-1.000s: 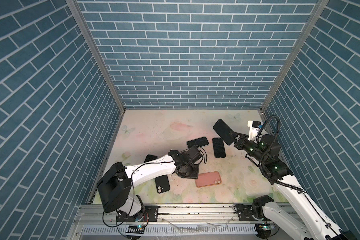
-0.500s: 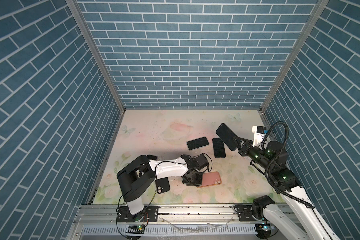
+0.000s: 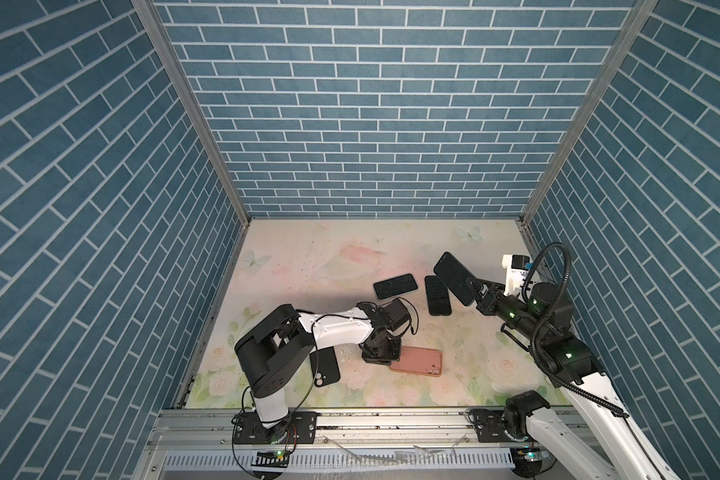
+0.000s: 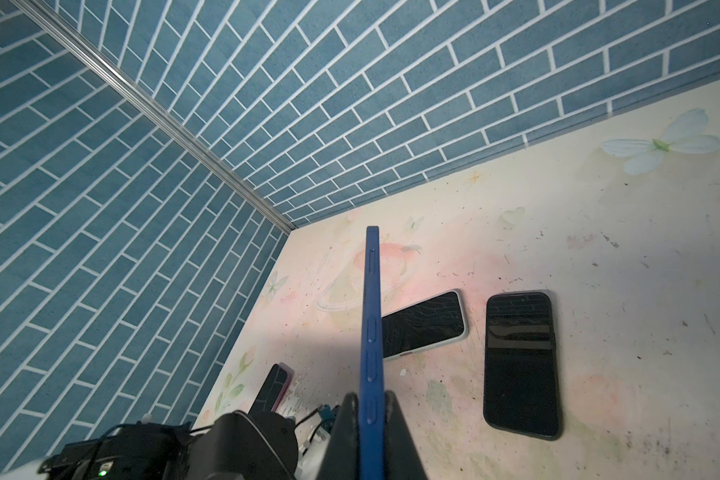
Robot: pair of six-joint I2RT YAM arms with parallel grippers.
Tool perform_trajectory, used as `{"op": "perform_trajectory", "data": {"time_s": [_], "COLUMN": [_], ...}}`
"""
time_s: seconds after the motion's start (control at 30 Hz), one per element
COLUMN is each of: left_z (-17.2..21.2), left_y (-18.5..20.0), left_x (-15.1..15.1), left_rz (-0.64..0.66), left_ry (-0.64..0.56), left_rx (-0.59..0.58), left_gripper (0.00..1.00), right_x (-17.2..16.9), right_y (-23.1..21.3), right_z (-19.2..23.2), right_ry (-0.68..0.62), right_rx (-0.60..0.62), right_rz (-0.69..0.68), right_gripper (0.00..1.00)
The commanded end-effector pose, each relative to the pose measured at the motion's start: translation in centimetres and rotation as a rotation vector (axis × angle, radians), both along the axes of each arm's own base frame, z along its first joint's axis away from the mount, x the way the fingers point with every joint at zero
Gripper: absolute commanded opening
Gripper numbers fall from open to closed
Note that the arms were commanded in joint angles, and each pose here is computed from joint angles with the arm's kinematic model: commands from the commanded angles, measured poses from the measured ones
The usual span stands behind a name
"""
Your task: Put the phone into the phone case
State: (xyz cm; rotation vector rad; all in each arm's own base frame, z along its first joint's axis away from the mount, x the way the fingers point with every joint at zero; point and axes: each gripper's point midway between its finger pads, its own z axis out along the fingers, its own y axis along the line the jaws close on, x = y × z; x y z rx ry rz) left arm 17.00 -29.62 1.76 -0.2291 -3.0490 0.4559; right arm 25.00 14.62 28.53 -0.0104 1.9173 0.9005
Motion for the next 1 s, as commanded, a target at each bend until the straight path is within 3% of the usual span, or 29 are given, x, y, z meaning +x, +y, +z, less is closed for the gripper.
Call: {"op": "perform_trajectory", "data": {"time_s": [0.0, 0.2, 0.37, 0.67, 0.83, 0.97], "left_z": [0.3, 1.6, 1.6, 2.1, 1.9, 2.0], "left_y": [2.4, 5.2, 6.6, 5.4, 5.0, 4.5], "left_x": [2.4, 5.5, 7.3, 9.7, 10.1, 10.1], "left_rz": [0.023, 0.03, 0.02, -0.006, -0.01, -0.015], "left_ry": [-0.081, -0.172, -0.178, -0.195, -0.194, -0.184], "left_rx": [0.052, 0.106, 0.118, 0.078, 0.056, 0.036], "left_gripper": [0.0, 0.0, 0.0, 0.0, 0.14, 0.19], "right_x": [0.1, -1.4, -2.7, -2.4, -2.1, -1.9], "right_y": [0.1, 2.3, 5.1, 6.7, 6.7, 6.9], "right_z": [2.5, 2.3, 0.5, -3.8, -5.1, -6.2], "right_ry": [-0.087, -0.055, 0.103, 0.345, 0.427, 0.494], "right_rx": [-0.013, -0.026, 0.024, 0.102, 0.116, 0.127], "right_rz": [0.013, 0.182, 0.381, 0.446, 0.444, 0.449], "right_gripper": [0.0, 0.0, 0.0, 0.0, 0.0, 0.0]}}
